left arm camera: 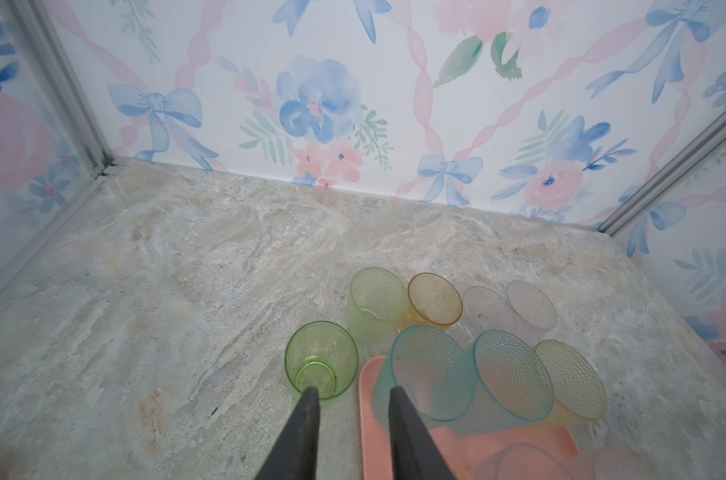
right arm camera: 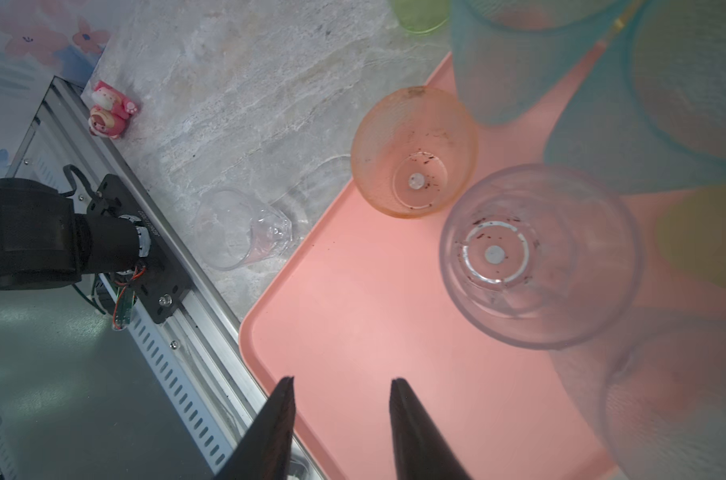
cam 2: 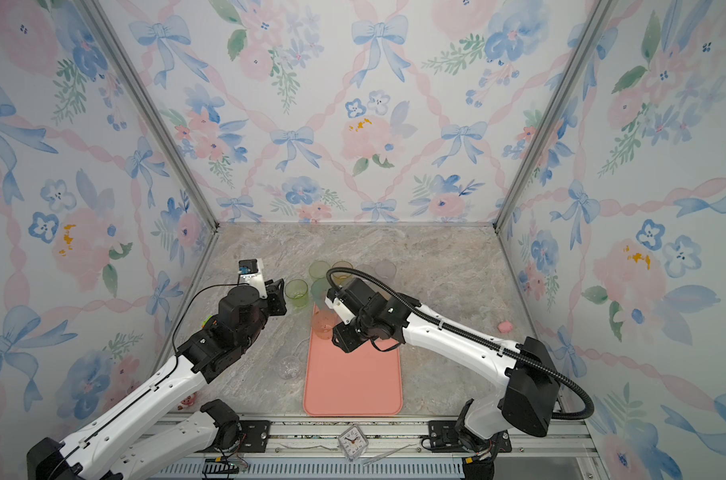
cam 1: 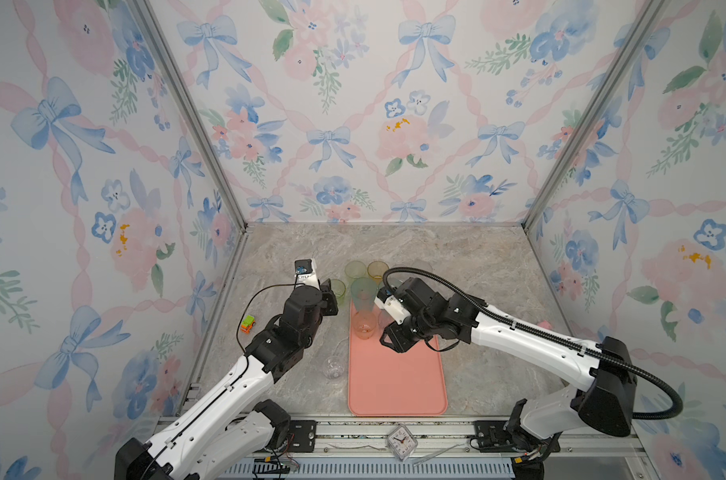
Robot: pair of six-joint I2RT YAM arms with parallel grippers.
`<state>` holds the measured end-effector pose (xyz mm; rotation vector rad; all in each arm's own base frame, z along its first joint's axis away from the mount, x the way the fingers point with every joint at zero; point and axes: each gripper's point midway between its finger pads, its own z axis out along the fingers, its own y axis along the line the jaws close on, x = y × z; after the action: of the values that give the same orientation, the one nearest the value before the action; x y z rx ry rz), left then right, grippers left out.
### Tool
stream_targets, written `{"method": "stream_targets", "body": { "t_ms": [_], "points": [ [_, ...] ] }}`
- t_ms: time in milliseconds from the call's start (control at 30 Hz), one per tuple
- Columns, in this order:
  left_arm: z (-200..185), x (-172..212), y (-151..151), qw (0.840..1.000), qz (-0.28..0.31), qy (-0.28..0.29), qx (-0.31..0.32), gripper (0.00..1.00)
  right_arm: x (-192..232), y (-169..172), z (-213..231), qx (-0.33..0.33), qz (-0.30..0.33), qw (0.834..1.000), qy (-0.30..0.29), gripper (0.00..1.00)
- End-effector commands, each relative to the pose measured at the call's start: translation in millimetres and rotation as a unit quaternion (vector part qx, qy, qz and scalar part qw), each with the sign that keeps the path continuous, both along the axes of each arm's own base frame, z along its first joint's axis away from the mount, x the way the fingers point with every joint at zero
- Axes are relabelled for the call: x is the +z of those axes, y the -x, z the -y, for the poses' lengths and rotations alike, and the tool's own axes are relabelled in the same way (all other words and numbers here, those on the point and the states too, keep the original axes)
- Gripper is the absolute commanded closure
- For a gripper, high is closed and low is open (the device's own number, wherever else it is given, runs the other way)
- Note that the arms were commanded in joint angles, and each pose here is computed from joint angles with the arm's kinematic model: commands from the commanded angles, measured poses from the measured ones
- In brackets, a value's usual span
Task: Place the glasses into the tray
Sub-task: 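Raise the left gripper away while the right gripper reaches the small clear stemmed cup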
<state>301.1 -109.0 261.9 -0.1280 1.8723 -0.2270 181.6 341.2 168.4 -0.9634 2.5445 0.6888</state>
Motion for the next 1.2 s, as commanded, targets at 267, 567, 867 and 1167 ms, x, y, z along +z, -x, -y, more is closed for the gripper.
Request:
{"method": "stream_targets", "body": {
  "t_ms": [267,567,867,1167],
  "points": [
    [-57,37,21,0.99,0.08,-0.002,0.114,0.68,-27,25,-59,0.029,-0.025,0.999,0.012,0.64],
    [-72,59,39,0.985,0.121,0.007,0.12,0.68,-49,21,-87,0.034,-0.033,0.998,0.052,0.66],
    [-75,65,43,0.984,0.129,0.002,0.122,0.67,-64,22,-96,0.047,-0.046,0.994,0.084,0.67],
    [-79,71,48,0.982,0.14,0.004,0.123,0.67,-75,24,-102,0.053,-0.058,0.993,0.094,0.68]
  ]
}}
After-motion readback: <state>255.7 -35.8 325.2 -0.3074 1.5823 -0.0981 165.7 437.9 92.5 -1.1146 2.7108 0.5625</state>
